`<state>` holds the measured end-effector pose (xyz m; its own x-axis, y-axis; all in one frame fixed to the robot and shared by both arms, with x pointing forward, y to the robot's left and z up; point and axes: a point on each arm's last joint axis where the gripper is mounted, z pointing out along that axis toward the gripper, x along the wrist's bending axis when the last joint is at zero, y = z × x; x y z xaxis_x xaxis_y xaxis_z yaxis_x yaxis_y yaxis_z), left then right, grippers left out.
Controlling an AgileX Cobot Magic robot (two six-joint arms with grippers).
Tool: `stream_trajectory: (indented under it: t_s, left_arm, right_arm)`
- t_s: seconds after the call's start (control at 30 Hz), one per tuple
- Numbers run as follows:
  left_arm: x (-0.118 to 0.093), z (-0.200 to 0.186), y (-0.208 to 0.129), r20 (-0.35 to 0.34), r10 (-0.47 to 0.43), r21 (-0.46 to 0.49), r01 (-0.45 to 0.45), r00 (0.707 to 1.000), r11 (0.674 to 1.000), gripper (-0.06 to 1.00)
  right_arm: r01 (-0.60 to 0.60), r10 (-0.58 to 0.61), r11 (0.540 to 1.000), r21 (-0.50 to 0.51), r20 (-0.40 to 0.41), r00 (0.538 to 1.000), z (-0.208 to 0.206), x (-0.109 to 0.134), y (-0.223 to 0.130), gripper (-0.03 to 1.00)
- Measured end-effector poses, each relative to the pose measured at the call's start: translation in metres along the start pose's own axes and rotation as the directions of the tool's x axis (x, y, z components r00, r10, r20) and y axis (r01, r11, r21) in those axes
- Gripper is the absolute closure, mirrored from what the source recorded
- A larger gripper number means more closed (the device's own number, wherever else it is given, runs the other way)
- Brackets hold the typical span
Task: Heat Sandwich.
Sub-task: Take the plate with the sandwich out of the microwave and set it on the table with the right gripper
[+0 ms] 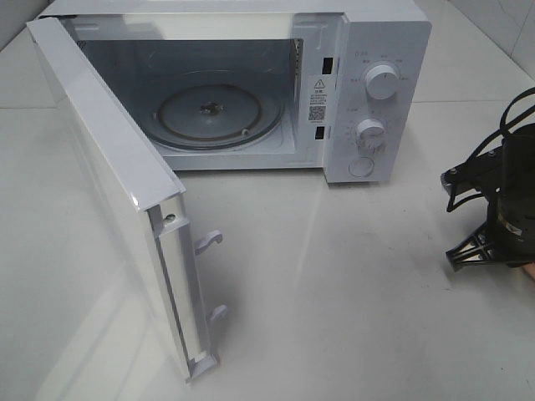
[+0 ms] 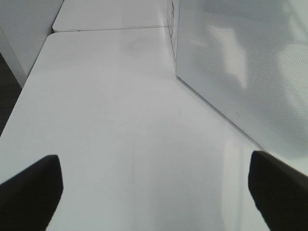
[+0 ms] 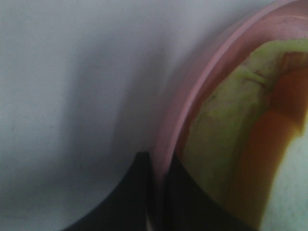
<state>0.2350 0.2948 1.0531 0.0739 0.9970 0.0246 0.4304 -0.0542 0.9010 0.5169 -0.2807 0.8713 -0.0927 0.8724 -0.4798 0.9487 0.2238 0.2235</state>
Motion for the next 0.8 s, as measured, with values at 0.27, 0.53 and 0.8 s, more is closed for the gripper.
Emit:
stream_trajectory:
  t_s: [0.27,0.53,0.8]
  left_arm:
    - [0.0,0.0,0.0,0.0,0.0,0.0,0.0,1.0,1.0,-0.05]
    - [0.0,0.0,0.0,0.0,0.0,0.0,0.0,1.0,1.0,-0.05]
    - [0.0,0.0,0.0,0.0,0.0,0.0,0.0,1.0,1.0,-0.05]
  right_arm:
    - [0.0,0.0,1.0,0.0,0.0,1.0,0.0,0.0,0.0,0.89]
    - [-0.034,0.034,0.999,0.026,-0.008,0.999,-0.001,0.001,-0.002,0.65]
    - [-0.05,0.052,0.998,0.032,-0.058,0.997,-0.015,-0.003,-0.001,0.42]
